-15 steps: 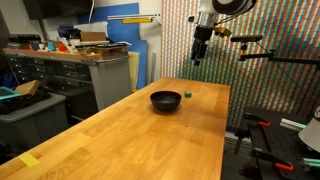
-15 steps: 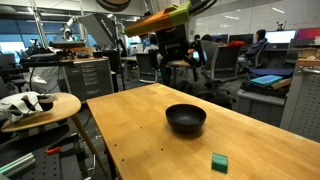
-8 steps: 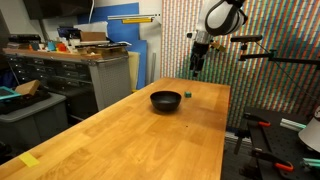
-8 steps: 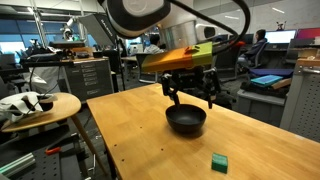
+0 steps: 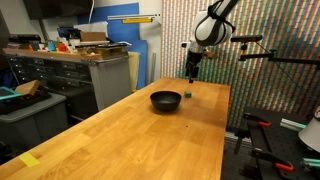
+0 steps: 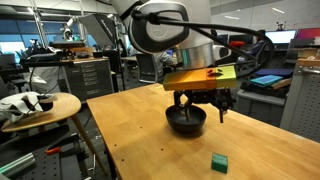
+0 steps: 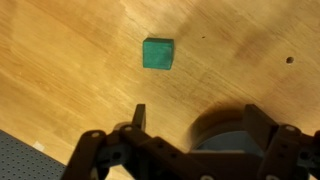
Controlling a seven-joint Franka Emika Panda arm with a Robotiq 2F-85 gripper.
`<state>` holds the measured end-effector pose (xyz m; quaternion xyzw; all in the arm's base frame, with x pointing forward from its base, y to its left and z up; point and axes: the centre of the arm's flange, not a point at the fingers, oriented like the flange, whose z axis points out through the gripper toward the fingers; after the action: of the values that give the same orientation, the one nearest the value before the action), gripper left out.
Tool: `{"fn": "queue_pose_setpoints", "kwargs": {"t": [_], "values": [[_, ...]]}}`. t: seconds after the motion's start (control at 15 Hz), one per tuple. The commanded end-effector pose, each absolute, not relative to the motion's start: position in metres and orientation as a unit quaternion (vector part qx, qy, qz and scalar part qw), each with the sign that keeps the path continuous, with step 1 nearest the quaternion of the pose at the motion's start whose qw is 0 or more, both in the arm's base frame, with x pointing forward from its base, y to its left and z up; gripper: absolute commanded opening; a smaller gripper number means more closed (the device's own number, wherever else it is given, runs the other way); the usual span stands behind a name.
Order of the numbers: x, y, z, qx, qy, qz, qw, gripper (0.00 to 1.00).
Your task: Put the green cube inside the black bowl
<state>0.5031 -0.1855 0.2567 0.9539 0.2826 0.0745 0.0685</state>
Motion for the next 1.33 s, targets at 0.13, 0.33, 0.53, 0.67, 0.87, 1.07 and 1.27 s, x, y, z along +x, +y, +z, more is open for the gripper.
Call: {"fn": "queue_pose_setpoints", "kwargs": {"t": [0.13,0.33,0.53,0.67,0.87,1.07,1.27], "values": [[0.540,-0.223,0.239,0.951,0.295,0.069,0.066,1.00],[0.548,-0.240,0.229,0.954,0.286,0.065,0.068,1.00],[0.551,-0.250,0.218,0.957,0.279,0.055,0.062,1.00],[0.551,-0.254,0.211,0.958,0.277,0.046,0.056,1.00],[0.550,-0.259,0.198,0.959,0.275,0.032,0.053,1.00],[0.548,-0.262,0.188,0.961,0.273,0.019,0.049,1.00],[0.546,-0.264,0.179,0.962,0.269,0.006,0.040,1.00]]}}
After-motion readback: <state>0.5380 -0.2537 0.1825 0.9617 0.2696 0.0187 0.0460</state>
